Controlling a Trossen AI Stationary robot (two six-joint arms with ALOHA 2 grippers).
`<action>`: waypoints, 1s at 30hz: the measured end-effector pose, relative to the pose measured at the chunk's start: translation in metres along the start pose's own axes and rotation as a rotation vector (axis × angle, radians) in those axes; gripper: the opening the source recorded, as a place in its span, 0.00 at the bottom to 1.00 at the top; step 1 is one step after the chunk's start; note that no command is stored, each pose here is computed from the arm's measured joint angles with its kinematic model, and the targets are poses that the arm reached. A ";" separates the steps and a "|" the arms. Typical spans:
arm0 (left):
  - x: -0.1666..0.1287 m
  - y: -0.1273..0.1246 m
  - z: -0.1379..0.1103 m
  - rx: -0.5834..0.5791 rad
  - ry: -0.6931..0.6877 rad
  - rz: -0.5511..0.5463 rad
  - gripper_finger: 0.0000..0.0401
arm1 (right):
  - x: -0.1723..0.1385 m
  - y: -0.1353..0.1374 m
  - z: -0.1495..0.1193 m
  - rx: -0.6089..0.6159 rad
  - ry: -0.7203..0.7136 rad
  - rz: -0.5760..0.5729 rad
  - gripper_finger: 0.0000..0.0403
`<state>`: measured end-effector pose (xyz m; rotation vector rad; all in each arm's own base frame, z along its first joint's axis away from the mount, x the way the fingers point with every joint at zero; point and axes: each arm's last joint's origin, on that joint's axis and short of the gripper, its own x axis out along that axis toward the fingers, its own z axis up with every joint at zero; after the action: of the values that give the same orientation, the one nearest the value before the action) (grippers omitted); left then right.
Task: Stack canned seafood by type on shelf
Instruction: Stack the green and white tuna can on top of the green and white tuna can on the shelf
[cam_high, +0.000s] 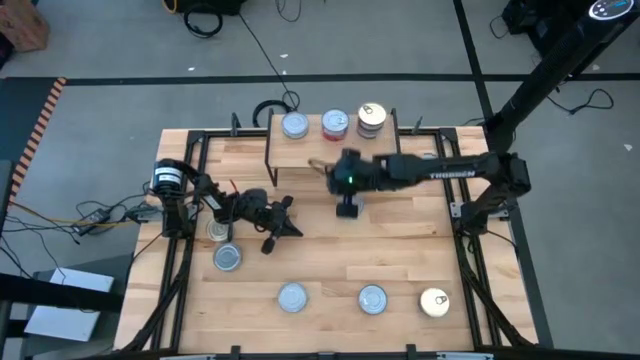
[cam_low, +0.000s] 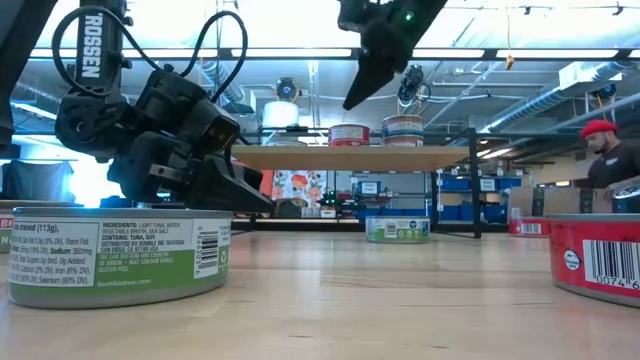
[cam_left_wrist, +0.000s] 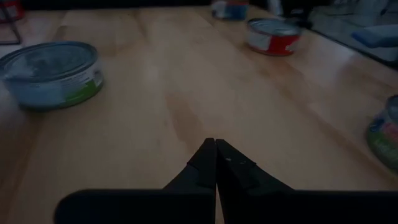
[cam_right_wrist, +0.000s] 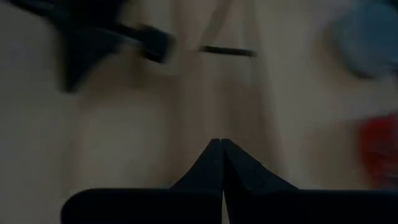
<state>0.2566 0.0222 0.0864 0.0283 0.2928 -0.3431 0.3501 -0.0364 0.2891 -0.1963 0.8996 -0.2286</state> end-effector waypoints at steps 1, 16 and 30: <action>0.001 -0.002 0.001 0.007 -0.008 -0.012 0.01 | 0.002 0.010 -0.002 0.000 -0.016 0.035 0.02; 0.018 -0.028 0.027 -0.110 0.073 -0.296 0.01 | 0.040 0.092 -0.066 0.101 -0.100 0.098 0.01; 0.040 -0.069 0.049 -0.337 0.465 -0.315 0.19 | 0.038 0.098 -0.066 0.091 -0.110 0.061 0.01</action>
<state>0.2835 -0.0598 0.1233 -0.2758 0.8180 -0.5964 0.3318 0.0425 0.1950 -0.0964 0.7834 -0.2000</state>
